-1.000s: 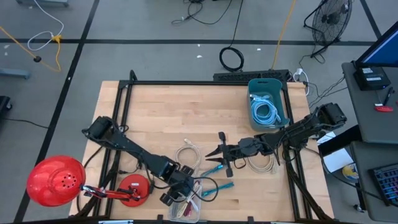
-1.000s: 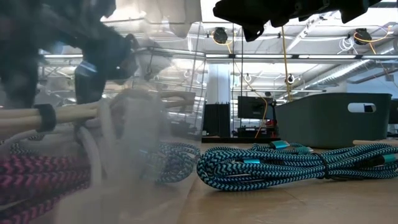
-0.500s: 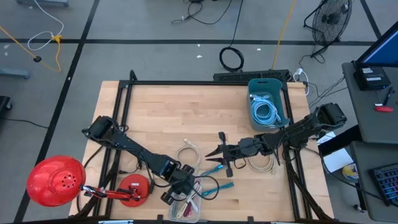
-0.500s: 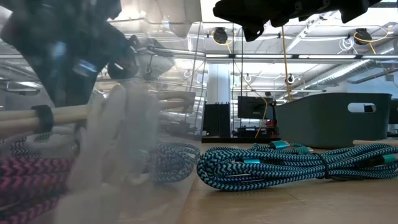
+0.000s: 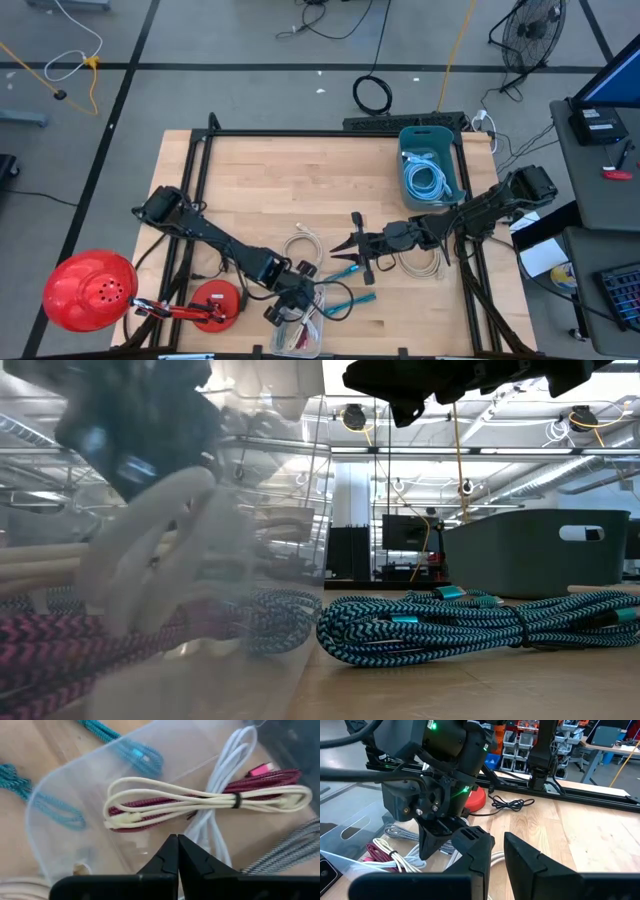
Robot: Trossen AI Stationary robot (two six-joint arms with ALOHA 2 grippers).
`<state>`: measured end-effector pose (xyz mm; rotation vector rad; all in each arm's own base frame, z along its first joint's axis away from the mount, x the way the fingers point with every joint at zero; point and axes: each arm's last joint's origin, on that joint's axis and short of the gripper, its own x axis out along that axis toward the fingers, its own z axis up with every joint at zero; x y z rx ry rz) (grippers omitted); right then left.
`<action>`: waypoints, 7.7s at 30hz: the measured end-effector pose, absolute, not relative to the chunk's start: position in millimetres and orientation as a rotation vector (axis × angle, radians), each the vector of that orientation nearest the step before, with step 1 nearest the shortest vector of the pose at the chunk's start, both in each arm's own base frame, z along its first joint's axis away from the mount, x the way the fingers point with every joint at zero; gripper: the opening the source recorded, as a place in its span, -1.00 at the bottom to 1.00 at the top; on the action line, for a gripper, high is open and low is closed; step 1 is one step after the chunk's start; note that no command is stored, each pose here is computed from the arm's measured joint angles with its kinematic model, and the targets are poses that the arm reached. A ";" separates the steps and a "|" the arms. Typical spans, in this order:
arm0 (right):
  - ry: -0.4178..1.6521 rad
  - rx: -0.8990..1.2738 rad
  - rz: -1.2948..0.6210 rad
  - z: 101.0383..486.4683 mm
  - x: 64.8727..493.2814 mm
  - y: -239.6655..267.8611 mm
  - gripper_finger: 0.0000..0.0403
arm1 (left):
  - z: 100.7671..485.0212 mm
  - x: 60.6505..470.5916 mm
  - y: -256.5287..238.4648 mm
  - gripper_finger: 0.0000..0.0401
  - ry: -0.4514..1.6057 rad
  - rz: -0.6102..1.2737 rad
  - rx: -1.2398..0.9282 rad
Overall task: Pick & Place USB Port
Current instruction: Adjust the white charger cable in the transparent bin
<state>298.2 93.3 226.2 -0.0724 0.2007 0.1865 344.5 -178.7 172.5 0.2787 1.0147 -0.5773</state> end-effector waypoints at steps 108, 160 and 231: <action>0.200 -0.047 0.174 226.6 299.3 90.0 -0.79 | 196.6 329.5 -199.8 -0.98 0.897 -0.502 0.636; 0.203 -0.048 0.171 226.3 299.5 89.2 -0.79 | 195.2 327.4 -202.4 -0.80 0.809 -0.855 0.810; 0.229 -0.004 0.126 224.1 302.4 76.7 -0.79 | 183.5 344.5 -225.2 -1.00 0.729 -0.734 0.576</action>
